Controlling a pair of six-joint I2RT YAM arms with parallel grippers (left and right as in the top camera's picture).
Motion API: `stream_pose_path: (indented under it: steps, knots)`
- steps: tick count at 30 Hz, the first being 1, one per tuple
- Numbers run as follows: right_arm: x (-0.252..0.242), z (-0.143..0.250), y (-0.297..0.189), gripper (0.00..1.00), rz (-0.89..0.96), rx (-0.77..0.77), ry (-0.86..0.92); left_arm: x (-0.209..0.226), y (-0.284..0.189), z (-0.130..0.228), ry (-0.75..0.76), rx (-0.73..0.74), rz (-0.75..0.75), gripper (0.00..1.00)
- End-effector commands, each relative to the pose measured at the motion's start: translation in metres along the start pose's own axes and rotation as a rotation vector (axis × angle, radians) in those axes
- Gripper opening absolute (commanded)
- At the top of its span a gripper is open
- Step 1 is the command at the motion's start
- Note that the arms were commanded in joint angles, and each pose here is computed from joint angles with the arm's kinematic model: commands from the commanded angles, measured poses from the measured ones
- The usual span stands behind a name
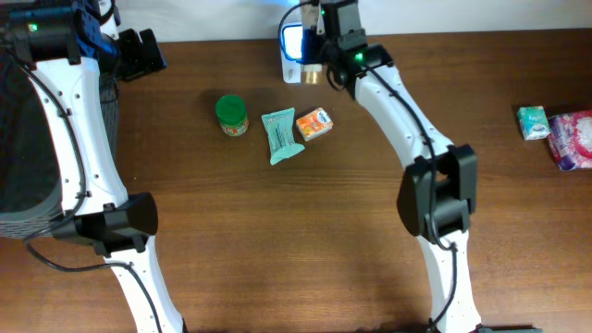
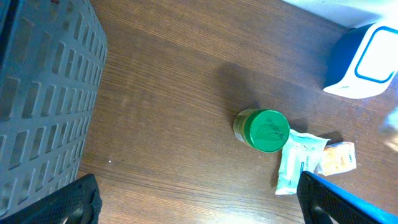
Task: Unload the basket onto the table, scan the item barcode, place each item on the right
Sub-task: 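Hold the Pantene tube up to the scanner with the right gripper, then carry the tube right and stand it near the tissue packs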
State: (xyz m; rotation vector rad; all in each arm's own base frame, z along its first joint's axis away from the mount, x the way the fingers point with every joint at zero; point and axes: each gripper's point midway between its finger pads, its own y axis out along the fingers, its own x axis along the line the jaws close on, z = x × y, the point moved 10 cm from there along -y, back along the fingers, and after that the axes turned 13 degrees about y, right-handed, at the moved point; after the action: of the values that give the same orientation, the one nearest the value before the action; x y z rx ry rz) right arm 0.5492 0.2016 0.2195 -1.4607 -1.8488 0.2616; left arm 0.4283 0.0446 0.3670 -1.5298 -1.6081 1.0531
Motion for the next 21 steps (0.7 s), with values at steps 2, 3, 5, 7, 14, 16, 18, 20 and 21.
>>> stream_pose_path:
  steps: [2,3,5,7,14,16,18,20,21]
  knots:
    - [0.011,-0.002,0.003,0.04,-0.08,-0.002,0.001,0.001,-0.019,0.001,-0.003,-0.046,-0.012,0.99]
    - [0.011,-0.001,0.003,0.04,-0.079,-0.002,-0.007,0.001,-0.019,0.001,-0.003,-0.046,-0.012,0.99]
    - [0.01,-0.009,-0.006,0.04,-0.075,-0.014,-0.011,0.001,-0.019,0.001,-0.003,-0.046,-0.012,0.99]
    - [0.001,-0.03,-0.03,0.04,0.004,-0.057,-0.006,0.001,-0.019,0.001,-0.003,-0.046,-0.012,0.99]
    - [-0.155,-0.057,-0.122,0.04,0.359,0.266,-0.223,0.001,-0.019,0.001,-0.003,-0.046,-0.012,0.99]
    - [-0.2,-0.05,-0.143,0.04,0.408,0.407,-0.257,0.001,-0.019,0.001,-0.003,-0.046,-0.012,0.99]
    - [-0.24,-0.052,-0.161,0.04,0.457,0.435,-0.2,0.001,-0.019,0.001,-0.003,-0.046,-0.012,0.99]
    - [-0.275,-0.056,-0.178,0.04,0.502,0.423,-0.135,0.001,-0.019,0.001,-0.003,-0.046,-0.012,0.99]
    - [-0.288,-0.057,-0.184,0.04,0.52,0.416,-0.11,0.001,-0.019,0.001,-0.003,-0.046,-0.012,0.99]
